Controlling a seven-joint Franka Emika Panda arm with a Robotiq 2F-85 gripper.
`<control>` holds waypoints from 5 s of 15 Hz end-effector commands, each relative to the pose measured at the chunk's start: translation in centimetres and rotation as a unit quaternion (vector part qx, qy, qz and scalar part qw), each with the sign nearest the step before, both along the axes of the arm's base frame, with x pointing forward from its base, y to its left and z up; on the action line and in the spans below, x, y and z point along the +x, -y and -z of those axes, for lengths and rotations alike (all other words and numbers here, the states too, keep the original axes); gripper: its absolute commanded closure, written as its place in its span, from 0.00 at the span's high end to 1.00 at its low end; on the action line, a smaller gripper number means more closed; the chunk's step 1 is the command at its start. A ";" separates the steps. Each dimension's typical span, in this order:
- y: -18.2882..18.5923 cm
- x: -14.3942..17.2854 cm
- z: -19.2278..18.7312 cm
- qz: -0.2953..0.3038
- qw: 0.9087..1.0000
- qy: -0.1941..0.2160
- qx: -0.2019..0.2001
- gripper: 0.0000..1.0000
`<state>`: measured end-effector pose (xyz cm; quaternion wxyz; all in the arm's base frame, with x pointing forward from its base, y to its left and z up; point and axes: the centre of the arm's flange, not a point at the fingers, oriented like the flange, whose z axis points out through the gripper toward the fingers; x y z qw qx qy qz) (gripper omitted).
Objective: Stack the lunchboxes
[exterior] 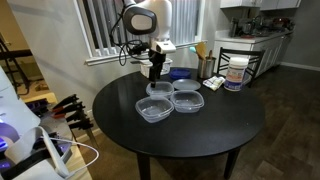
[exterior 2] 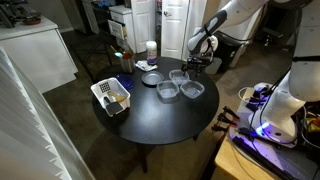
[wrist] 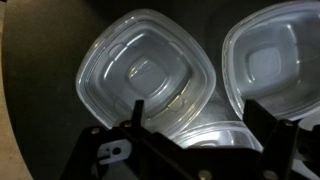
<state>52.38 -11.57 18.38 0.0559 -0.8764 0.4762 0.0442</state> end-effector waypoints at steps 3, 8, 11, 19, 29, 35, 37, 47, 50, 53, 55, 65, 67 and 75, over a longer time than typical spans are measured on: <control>2.7 2.7 5.4 0.112 0.991 -0.020 -0.066 1.00; 2.6 3.3 8.4 0.152 0.985 -0.042 -0.074 1.00; 1.3 3.8 9.9 0.154 0.985 -0.042 -0.073 1.00; -0.2 5.2 11.5 0.150 0.985 -0.045 -0.072 0.73; -0.7 5.2 11.1 0.145 0.985 -0.044 -0.081 0.08; -3.4 2.4 8.1 0.099 0.983 -0.082 -0.129 0.03; -4.9 1.4 6.1 0.075 0.980 -0.087 -0.160 0.00; -12.2 1.9 -2.7 -0.090 0.965 0.016 -0.248 0.01; -13.0 3.2 -3.9 -0.116 0.963 0.063 -0.233 0.01; -13.9 5.0 -3.8 -0.117 0.965 0.105 -0.211 0.01; -14.2 6.0 -3.5 -0.120 0.965 0.119 -0.200 0.01; -18.0 12.4 0.5 -0.145 0.972 0.116 -0.145 0.01; -18.7 13.4 0.9 -0.152 0.973 0.113 -0.135 0.01; -20.6 14.3 1.2 -0.151 0.983 0.058 -0.088 0.31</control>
